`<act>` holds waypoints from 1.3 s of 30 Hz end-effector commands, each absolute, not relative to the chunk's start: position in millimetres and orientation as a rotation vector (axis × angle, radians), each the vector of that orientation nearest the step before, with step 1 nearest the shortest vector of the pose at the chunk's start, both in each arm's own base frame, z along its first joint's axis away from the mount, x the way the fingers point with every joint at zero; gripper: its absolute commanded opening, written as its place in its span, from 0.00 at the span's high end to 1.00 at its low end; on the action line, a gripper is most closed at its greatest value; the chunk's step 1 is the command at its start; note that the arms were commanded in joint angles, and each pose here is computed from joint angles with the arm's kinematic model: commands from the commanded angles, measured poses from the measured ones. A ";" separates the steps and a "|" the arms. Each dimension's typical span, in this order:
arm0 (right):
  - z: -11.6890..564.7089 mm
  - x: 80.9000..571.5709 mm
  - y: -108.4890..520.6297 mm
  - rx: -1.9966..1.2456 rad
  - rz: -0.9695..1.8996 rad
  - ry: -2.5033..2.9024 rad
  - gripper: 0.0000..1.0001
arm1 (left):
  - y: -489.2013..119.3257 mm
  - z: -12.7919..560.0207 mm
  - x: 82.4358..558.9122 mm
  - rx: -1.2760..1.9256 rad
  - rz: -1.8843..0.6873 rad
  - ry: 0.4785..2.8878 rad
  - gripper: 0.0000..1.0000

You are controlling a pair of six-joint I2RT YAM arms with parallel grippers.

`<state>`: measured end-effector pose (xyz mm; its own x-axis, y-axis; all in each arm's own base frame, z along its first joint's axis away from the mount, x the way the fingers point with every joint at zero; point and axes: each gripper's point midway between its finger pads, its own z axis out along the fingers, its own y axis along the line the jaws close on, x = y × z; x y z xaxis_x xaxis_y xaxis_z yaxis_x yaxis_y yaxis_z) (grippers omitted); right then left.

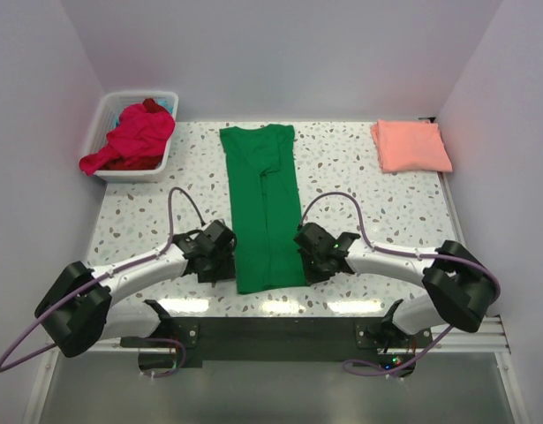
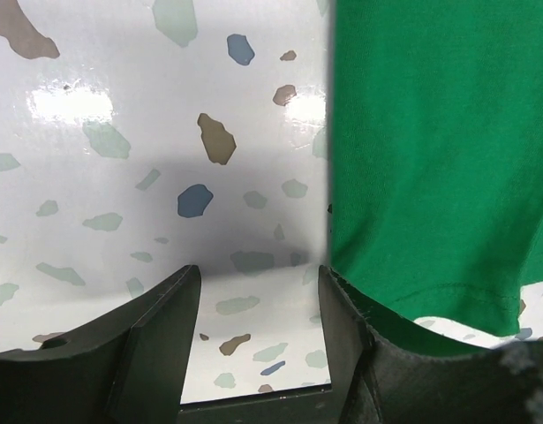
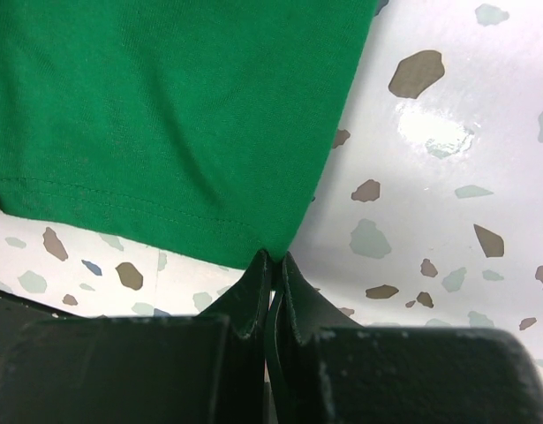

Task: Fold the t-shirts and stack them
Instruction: Fold the tshirt

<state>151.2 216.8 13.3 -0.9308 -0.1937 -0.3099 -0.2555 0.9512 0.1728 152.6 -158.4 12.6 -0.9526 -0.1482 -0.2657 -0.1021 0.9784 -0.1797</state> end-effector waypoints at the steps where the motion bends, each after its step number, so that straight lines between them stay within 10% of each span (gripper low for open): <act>1: 5.3 148.4 209.8 -0.341 0.237 2.843 1.00 | -149.7 2.2 120.7 -0.159 -0.216 2.962 0.39; 27: 12.6 156.3 227.4 -0.389 0.310 2.815 1.00 | -202.1 19.7 127.1 -0.229 -0.616 2.921 0.42; 39: 14.5 145.8 225.5 -0.416 0.366 2.820 1.00 | -200.3 17.4 130.8 -0.265 -0.604 2.896 1.00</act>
<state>155.2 229.3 13.9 -0.9287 -0.2202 -0.2984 -0.2838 0.9400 0.1895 126.1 -197.2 13.6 -0.9744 -0.1974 -0.1076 -0.1411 0.9094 -0.3912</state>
